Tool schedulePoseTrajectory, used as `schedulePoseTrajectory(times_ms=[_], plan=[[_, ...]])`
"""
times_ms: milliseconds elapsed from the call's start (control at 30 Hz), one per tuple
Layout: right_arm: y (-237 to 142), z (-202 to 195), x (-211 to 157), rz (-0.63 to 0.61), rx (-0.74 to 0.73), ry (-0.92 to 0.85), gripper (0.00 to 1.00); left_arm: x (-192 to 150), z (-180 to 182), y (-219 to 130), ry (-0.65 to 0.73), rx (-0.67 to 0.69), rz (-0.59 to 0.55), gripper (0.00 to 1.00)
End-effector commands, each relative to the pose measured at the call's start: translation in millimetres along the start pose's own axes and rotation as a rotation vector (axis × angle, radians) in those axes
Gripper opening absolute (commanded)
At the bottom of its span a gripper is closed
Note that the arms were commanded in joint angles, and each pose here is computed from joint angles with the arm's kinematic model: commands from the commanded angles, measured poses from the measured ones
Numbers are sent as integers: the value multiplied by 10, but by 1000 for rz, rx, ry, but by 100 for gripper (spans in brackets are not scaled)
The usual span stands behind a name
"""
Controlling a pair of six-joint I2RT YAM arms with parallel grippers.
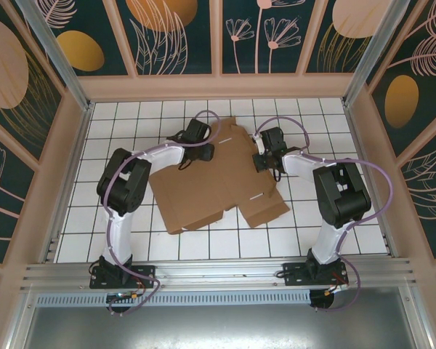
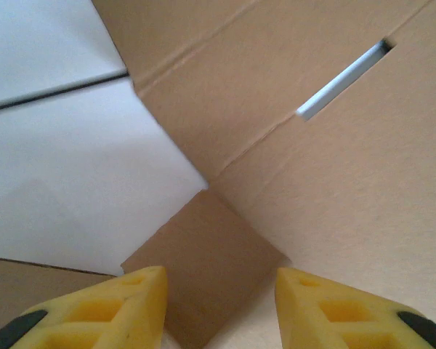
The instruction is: Fold the paper box
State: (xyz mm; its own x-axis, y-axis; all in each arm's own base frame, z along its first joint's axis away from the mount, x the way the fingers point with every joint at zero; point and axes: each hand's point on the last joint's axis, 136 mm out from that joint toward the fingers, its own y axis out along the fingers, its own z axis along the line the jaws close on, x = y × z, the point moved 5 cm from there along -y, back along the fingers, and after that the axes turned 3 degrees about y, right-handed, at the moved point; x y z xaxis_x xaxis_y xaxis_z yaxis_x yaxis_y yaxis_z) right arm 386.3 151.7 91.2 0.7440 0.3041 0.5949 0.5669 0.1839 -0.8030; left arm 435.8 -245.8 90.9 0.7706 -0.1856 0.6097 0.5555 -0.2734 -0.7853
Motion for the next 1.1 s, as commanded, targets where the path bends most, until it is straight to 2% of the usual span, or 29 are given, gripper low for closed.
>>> schedulePoseTrajectory(times_ms=[0, 133, 267, 333, 600, 700, 833, 1067], plan=[[-164, -1, 269, -102, 6, 21, 0, 555, -236, -402, -91, -146, -146, 56], [-186, 41, 288, -127, 5, 17, 0, 863, -457, -406, -161, -289, -180, 73], [-244, 103, 280, -161, -16, -6, 0, 1042, -532, -345, -223, -315, -187, 80], [-283, 135, 294, -189, -38, -14, 0, 1116, -529, -293, -262, -300, -169, 75], [-333, 375, 289, -263, -64, -55, 0, 1186, -605, -13, -285, -288, -76, 71], [-330, 419, 275, -269, -68, -63, 0, 1182, -609, 44, -285, -283, -65, 64], [-304, 519, 241, -258, -97, -122, 0, 1152, -579, 108, -279, -253, -49, 64], [-300, 544, 228, -259, -99, -123, 0, 1070, -556, 115, -263, -231, -3, 64]])
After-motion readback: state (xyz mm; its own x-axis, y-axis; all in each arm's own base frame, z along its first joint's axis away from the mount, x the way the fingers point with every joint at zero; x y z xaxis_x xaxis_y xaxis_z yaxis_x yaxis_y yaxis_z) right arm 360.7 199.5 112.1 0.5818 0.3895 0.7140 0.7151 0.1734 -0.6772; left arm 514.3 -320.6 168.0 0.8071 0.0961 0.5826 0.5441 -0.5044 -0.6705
